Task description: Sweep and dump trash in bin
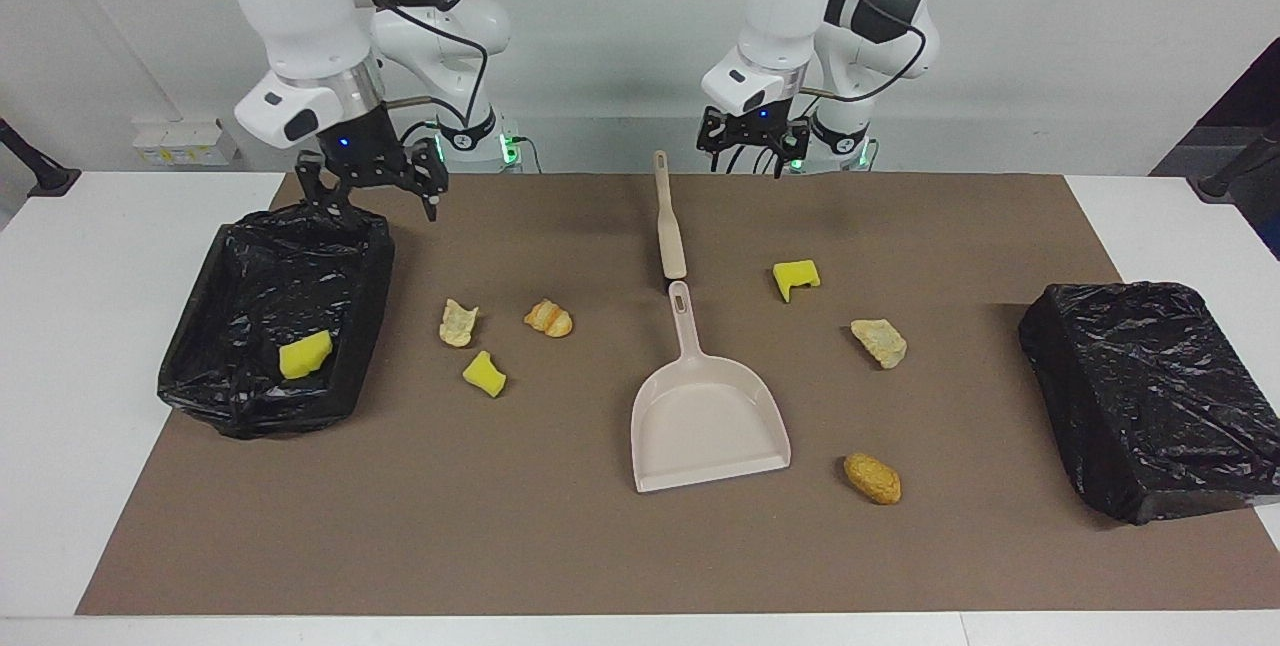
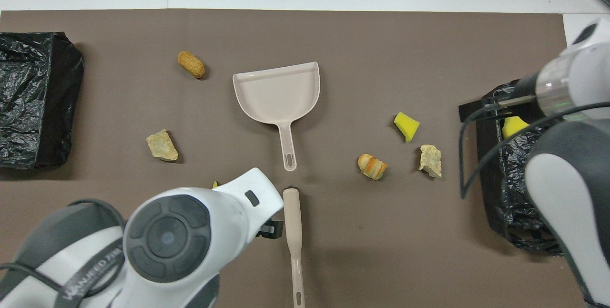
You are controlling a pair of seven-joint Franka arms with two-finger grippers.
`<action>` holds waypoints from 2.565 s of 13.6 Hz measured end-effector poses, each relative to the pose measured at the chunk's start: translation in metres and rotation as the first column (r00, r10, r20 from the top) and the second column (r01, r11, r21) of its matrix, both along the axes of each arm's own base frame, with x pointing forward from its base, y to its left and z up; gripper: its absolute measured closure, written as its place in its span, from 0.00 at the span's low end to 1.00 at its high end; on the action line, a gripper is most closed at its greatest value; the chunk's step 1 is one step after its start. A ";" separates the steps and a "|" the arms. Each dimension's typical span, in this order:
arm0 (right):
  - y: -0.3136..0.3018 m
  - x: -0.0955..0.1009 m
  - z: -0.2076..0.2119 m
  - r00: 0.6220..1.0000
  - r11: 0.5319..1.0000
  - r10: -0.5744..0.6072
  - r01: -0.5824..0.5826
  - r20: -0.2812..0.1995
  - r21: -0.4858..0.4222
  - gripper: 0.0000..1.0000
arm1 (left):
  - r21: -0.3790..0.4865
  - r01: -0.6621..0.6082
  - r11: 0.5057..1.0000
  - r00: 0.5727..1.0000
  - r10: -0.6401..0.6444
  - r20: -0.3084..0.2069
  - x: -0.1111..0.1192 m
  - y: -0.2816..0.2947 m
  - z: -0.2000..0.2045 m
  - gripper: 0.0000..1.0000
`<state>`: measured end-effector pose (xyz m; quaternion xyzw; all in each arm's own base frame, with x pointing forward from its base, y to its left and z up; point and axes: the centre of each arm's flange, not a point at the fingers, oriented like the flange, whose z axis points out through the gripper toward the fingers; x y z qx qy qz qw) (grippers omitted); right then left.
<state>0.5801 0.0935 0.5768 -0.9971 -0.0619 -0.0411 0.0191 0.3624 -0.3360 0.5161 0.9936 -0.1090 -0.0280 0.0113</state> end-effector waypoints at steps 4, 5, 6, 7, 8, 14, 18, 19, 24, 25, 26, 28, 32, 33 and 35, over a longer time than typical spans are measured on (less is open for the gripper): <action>0.081 0.035 -0.040 0.999 0.999 -0.039 0.039 -0.003 0.019 0.00 | 0.006 -0.042 0.999 0.999 0.042 -0.003 -0.057 -0.048 -0.036 0.00; 0.099 0.044 -0.047 0.999 0.999 -0.045 0.045 0.005 0.027 0.00 | 0.003 -0.061 0.998 0.998 0.061 0.002 -0.073 -0.061 -0.047 0.00; 0.115 0.051 -0.054 0.999 0.998 -0.044 0.043 0.015 0.038 0.00 | 0.002 -0.075 0.997 0.997 0.075 0.004 -0.085 -0.069 -0.062 0.00; 0.128 0.057 -0.063 0.999 0.998 -0.037 0.036 0.021 0.048 0.00 | 0.009 -0.082 0.997 0.997 0.082 0.002 -0.093 -0.072 -0.080 0.00; 0.139 0.060 -0.071 0.999 0.998 -0.034 0.032 0.020 0.059 0.00 | 0.021 -0.083 0.996 0.997 0.083 -0.004 -0.097 -0.070 -0.097 0.00; 0.221 0.060 -0.116 0.998 0.990 -0.060 0.057 0.020 0.130 0.00 | 0.031 -0.072 0.997 0.997 0.072 -0.004 -0.108 -0.070 -0.155 0.00; 0.281 0.037 -0.168 0.999 0.996 0.039 -0.037 -0.029 0.082 0.00 | 0.046 -0.055 0.997 0.998 0.056 -0.012 -0.116 -0.075 -0.166 0.05; 0.293 0.033 -0.180 0.998 0.996 0.059 -0.056 -0.033 0.072 0.00 | 0.046 -0.051 0.998 0.999 0.052 -0.012 -0.117 -0.075 -0.167 0.05; 0.328 0.016 -0.217 0.993 0.991 0.114 -0.113 -0.010 0.075 0.00 | 0.047 -0.023 0.999 1.000 0.023 -0.013 -0.124 -0.078 -0.168 0.65; 0.331 0.010 -0.227 0.991 0.990 0.130 -0.129 -0.019 0.054 0.00 | 0.054 -0.008 0.999 1.000 0.009 -0.018 -0.126 -0.078 -0.169 0.74; 0.331 0.006 -0.236 0.990 0.990 0.140 -0.139 -0.030 0.036 0.00 | 0.072 -0.001 0.997 1.000 0.004 -0.030 -0.128 -0.076 -0.170 0.74; 0.329 0.001 -0.246 0.988 0.989 0.146 -0.145 -0.050 0.015 0.00 | 0.098 0.004 0.995 0.999 0.001 -0.051 -0.124 -0.068 -0.171 0.74; 0.327 0.000 -0.242 0.988 0.989 0.148 -0.148 -0.050 0.006 0.00 | 0.138 0.054 0.989 0.993 -0.039 -0.111 -0.095 -0.039 -0.160 0.74; 0.326 0.000 -0.237 0.988 0.989 0.147 -0.147 -0.050 0.004 0.00 | 0.147 0.075 0.986 0.990 -0.056 -0.132 -0.086 -0.029 -0.155 0.74; 0.323 0.001 -0.229 0.988 0.989 0.145 -0.145 -0.047 0.003 0.00 | 0.122 0.111 0.986 0.985 -0.093 -0.144 -0.061 -0.005 -0.138 0.74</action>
